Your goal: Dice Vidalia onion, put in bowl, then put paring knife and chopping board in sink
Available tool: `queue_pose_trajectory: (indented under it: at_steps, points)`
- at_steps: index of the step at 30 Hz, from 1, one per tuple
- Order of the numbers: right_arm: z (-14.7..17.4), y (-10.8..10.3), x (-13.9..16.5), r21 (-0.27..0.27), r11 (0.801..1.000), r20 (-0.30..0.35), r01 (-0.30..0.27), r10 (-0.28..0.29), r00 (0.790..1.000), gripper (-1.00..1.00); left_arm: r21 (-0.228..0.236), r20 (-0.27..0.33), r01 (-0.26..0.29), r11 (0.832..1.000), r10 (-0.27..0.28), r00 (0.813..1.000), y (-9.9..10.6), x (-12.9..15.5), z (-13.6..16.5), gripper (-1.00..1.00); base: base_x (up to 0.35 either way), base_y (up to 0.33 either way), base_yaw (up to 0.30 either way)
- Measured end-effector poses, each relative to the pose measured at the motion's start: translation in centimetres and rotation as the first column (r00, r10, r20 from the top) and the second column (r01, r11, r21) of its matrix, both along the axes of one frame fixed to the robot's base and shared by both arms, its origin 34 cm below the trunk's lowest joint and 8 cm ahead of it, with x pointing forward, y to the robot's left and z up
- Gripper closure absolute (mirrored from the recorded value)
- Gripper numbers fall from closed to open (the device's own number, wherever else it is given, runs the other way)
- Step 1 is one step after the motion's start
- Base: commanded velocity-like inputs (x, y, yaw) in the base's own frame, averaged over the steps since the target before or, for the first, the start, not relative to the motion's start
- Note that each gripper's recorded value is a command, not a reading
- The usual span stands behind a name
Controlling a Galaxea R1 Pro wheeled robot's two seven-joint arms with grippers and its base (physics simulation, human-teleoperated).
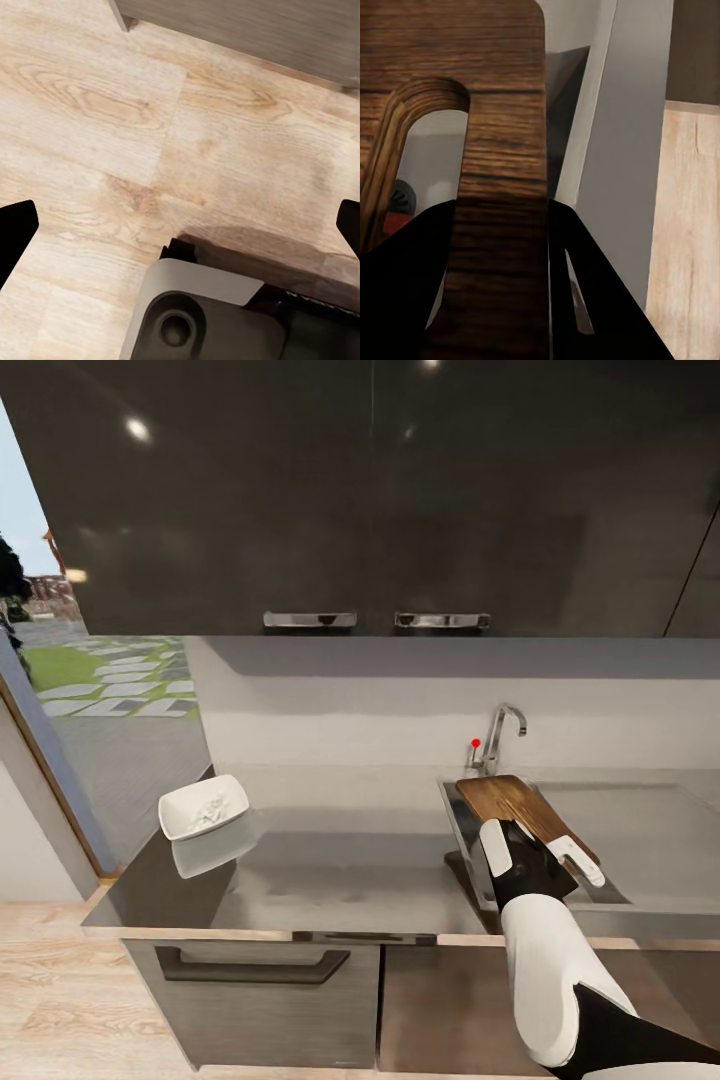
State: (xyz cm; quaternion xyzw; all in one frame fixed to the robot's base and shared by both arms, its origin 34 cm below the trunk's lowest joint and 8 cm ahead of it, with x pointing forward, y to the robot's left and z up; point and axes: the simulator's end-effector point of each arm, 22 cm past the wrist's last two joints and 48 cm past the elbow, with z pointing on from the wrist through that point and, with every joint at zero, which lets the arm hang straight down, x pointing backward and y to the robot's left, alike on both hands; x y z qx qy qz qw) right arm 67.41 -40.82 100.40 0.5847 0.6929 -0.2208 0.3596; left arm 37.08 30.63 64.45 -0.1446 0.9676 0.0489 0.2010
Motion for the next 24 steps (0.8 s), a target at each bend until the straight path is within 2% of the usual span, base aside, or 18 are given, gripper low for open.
queue_pose_trajectory:
  at_steps: [24]
  points:
    - [-1.9,-0.3,0.7,0.0,1.0,-0.001,0.007,-0.007,1.0,1.0,0.0,0.0,0.0,1.0,0.0,1.0,0.0,0.9,-1.9,-1.0,0.0,0.0,0.0]
